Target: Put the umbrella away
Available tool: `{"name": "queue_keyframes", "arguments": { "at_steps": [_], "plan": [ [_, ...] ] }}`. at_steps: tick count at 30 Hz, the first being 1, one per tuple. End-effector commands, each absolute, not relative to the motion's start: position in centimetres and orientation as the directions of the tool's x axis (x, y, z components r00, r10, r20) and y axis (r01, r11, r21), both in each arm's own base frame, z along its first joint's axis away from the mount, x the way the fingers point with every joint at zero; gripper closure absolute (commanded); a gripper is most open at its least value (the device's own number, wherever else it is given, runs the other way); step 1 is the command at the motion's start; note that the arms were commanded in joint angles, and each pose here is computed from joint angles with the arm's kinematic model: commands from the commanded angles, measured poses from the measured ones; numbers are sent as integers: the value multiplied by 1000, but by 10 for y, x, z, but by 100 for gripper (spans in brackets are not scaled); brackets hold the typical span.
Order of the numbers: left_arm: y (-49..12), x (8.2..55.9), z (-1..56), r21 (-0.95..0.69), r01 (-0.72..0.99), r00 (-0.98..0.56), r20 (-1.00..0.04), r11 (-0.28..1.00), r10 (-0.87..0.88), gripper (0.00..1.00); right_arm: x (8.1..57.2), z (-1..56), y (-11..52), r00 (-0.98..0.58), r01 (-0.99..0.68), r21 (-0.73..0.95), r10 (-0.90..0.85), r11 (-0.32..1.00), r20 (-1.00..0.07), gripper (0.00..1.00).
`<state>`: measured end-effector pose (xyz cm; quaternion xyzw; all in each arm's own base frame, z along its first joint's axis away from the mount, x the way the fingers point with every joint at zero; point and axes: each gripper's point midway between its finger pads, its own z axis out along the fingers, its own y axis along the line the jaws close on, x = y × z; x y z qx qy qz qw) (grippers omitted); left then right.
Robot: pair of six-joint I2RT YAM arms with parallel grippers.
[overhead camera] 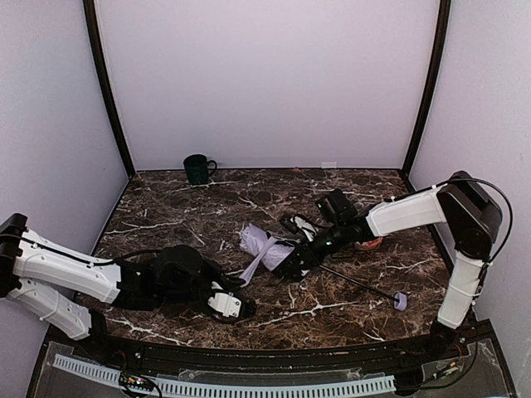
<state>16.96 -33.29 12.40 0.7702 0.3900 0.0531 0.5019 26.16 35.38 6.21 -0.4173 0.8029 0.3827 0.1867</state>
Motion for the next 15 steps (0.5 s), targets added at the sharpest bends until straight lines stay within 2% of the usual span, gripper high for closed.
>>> {"name": "queue_keyframes", "arguments": {
  "at_steps": [1, 5, 8, 11, 15],
  "plan": [
    [-346, 152, 60, 701, 613, 702, -271, -365, 658, 100, 309, 58, 337, -658, -742, 445, -418, 501, -626, 100],
    [-341, 157, 5, 612, 673, 646, -212, -415, 733, 100, 300, 35, 332, -728, -679, 501, -402, 536, -556, 100],
    [-324, 154, -24, 551, 705, 618, -168, -447, 768, 100, 304, 25, 322, -761, -634, 479, -379, 608, -526, 97],
    [-319, 151, -33, 543, 697, 629, -152, -468, 762, 100, 306, 21, 319, -775, -613, 468, -368, 637, -514, 90],
    [-326, 154, -35, 541, 697, 632, -153, -471, 760, 100, 308, 13, 313, -784, -599, 413, -396, 686, -478, 73]
  ]
}}
